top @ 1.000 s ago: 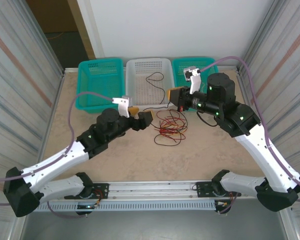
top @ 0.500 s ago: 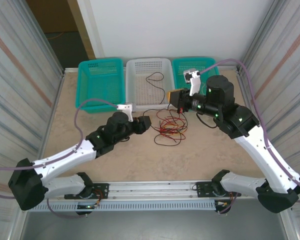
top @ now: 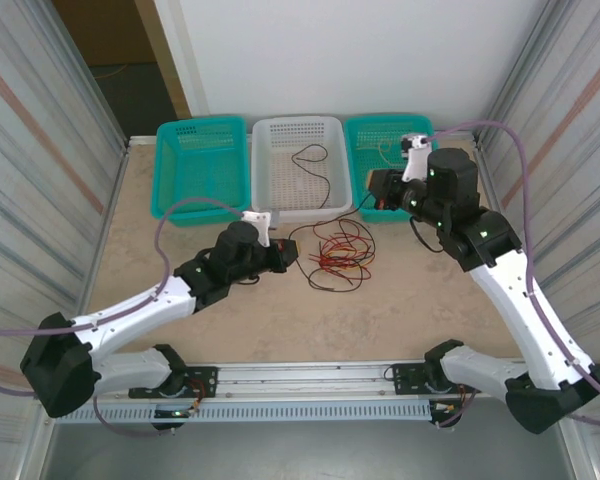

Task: Untangle the cables

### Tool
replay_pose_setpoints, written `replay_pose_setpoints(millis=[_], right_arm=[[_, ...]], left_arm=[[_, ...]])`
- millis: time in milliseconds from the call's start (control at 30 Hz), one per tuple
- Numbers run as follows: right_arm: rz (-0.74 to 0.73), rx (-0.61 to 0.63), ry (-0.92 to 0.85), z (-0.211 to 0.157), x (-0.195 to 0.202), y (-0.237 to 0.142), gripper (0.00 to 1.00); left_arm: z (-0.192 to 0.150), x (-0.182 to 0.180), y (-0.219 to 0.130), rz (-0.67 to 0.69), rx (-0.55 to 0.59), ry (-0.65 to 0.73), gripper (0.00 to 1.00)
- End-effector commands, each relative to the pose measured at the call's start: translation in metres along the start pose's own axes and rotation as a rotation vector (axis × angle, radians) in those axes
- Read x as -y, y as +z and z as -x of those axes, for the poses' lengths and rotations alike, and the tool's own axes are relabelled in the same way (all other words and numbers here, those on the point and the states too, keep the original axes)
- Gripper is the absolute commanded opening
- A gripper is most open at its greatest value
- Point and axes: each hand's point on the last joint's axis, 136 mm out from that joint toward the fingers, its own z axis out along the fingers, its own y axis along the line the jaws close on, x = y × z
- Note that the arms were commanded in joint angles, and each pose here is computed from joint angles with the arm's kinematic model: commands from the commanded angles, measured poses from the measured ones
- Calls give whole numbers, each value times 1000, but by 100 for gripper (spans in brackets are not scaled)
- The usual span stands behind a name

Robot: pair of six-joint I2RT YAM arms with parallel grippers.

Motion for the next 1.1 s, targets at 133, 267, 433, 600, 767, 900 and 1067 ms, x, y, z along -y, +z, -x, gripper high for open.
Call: replay_pose_setpoints(millis=[133,267,433,600,767,900,1067], right_arm=[[-248,-45,289,-25,109,15,0],[-229,-65,351,-29,118,21,0],[-148,-122,383,-36,107,34,3],[-152,-172,385,-46,108,39,30],[-219,-162,355,-48,118,24,56],[-246,-182,342,-57,122,20,69],[-290,-241,373,-84,133,19,73]], left_arm=[[-48,63,-40,-444,-295,56,0],[-70,80,-47,-533,-434,87,0],[-72,94,-39,-583,-481,130,0],[-16,80,-18,-470,-279,147,0],[103,55,-30,-331,118,90,0],[169,61,-36,-269,267,150,0],[223,24,-9,-89,341,118,0]])
